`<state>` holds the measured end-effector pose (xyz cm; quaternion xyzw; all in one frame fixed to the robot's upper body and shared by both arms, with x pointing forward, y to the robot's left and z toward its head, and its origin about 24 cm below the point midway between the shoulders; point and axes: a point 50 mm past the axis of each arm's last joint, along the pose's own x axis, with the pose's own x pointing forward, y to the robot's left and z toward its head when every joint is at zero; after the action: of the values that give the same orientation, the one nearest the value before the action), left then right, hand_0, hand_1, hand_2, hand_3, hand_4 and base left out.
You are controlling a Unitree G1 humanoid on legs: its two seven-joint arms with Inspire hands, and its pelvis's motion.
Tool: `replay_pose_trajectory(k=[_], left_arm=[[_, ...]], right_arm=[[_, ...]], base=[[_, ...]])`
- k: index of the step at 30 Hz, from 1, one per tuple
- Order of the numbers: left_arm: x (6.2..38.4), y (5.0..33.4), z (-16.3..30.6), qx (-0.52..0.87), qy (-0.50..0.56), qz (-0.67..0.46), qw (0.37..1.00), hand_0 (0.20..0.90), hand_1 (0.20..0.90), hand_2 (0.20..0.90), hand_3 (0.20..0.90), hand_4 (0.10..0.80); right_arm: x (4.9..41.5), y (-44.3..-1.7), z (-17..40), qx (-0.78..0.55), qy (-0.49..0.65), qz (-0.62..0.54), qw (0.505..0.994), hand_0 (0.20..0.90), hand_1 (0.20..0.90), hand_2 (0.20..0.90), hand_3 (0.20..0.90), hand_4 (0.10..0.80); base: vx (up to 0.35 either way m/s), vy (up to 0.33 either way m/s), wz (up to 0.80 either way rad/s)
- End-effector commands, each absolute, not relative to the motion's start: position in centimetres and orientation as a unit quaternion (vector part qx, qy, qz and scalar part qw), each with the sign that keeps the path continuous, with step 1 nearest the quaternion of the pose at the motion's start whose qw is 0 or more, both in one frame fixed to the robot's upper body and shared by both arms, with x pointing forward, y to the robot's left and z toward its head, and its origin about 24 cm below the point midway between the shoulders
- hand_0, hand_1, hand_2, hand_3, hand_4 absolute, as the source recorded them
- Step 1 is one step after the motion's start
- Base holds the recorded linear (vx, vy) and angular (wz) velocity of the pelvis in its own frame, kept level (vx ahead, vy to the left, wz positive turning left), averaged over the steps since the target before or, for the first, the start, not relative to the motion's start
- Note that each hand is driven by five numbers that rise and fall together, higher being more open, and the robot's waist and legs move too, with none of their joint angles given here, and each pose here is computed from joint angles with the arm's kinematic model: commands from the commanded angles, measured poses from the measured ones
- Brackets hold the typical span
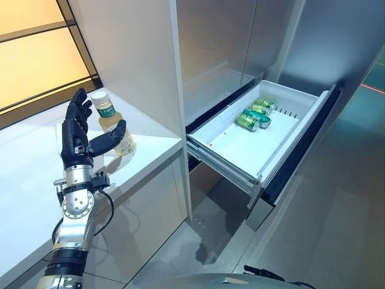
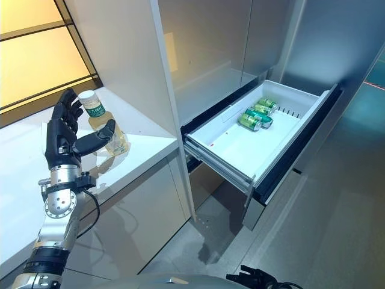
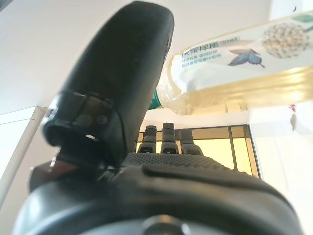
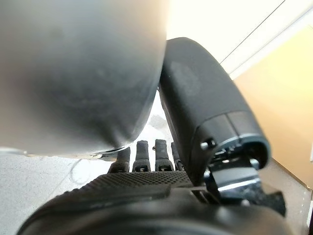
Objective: Put drinks into fridge and close the fridge
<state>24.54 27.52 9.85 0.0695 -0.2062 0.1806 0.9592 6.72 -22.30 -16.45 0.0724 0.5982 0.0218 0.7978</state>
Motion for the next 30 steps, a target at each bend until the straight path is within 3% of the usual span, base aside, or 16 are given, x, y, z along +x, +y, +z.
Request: replay_pose_trajectory(k=[1, 28, 29, 30], left_arm=[[26.6, 28.1, 15.0, 0.077, -0.307, 0.179, 0.931, 0.9, 0.9, 0.9, 0.9, 0.8], [29.0, 28.7, 15.7, 0.093, -0.262, 0.181, 0.943, 0.9, 0.9, 0.9, 0.9, 0.8], [29.0, 28.7, 15.7, 0.092, -0.26, 0.179, 0.944, 0.808, 0.808, 0.808, 0.793, 0.693], [29.1, 28.8, 15.6, 0.091, -0.256, 0.177, 0.946, 0.596, 0.596, 0.596, 0.546, 0.446]], right_arm=[[7.2, -21.9, -16.4, 0.067, 0.596, 0.047, 0.799, 0.9, 0.9, 0.9, 0.9, 0.8], [6.9, -21.9, -16.4, 0.062, 0.6, 0.054, 0.796, 0.9, 0.9, 0.9, 0.9, 0.8], [6.9, -21.9, -16.4, 0.062, 0.6, 0.054, 0.796, 0.9, 0.9, 0.9, 0.9, 0.8], [6.9, -21.9, -16.4, 0.062, 0.599, 0.054, 0.796, 0.9, 0.9, 0.9, 0.9, 0.8]], base=[[0.014, 0.003, -0.04], [0.002, 0.001, -0.01], [0.0, 0.0, 0.0], [0.0, 0.0, 0.0]])
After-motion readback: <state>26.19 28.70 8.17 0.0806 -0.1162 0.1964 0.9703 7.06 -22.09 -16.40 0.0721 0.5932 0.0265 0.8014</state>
